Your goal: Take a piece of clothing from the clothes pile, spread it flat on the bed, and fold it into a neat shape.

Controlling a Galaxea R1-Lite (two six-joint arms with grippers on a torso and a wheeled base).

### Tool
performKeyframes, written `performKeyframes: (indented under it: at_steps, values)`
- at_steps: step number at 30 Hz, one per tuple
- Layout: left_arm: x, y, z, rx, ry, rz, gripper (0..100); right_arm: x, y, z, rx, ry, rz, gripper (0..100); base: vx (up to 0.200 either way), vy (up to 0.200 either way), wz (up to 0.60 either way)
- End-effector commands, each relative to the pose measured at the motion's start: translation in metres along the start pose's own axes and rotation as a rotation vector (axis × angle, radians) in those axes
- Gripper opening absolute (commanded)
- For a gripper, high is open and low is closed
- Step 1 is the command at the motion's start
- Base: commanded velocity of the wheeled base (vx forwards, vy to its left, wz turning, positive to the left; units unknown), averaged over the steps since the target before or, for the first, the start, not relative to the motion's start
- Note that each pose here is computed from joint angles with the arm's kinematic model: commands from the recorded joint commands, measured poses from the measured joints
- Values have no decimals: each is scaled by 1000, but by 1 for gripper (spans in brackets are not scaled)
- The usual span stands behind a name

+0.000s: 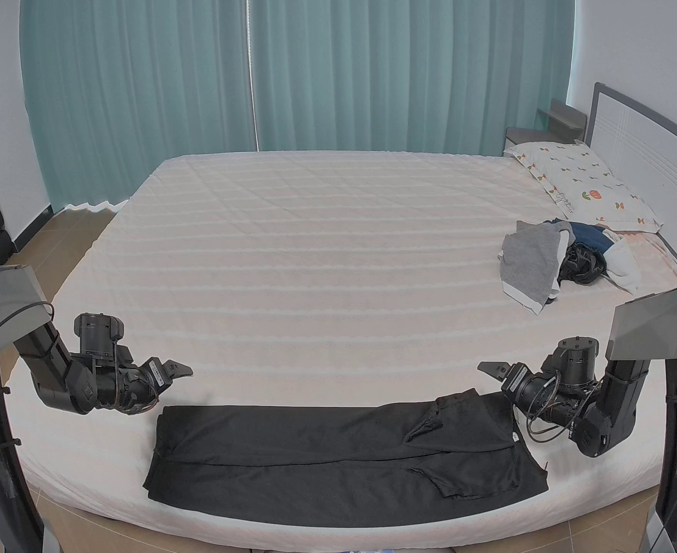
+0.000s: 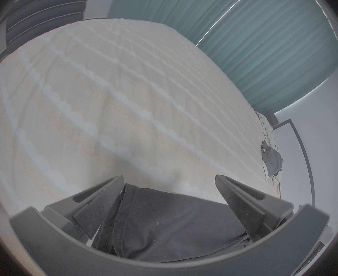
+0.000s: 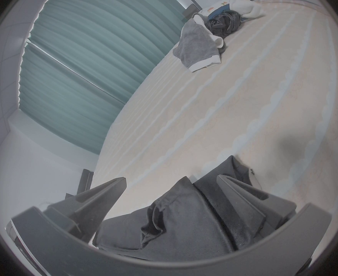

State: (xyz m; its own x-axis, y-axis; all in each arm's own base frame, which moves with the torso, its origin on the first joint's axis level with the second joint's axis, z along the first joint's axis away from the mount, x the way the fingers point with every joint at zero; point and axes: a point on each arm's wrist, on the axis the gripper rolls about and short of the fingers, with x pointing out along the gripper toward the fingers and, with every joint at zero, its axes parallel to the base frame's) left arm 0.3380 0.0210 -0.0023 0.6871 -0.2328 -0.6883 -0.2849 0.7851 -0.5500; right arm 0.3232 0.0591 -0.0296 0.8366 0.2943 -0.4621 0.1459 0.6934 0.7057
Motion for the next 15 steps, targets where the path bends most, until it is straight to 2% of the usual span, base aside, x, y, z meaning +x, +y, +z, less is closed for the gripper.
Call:
performKeyframes:
  at_steps: [1,8,15]
  values:
    - [8,10,-11,-6,19,11,100,-2,-12,-7,37,3,-23,100,0,0,0]
    - [4,14,-23,-5,43,18,100,-10,-24,-12,45,-6,-31,100,0,0,0]
    - [7,15,-23,42,48,18,100,-9,-27,-12,48,-6,-32,100,0,0,0]
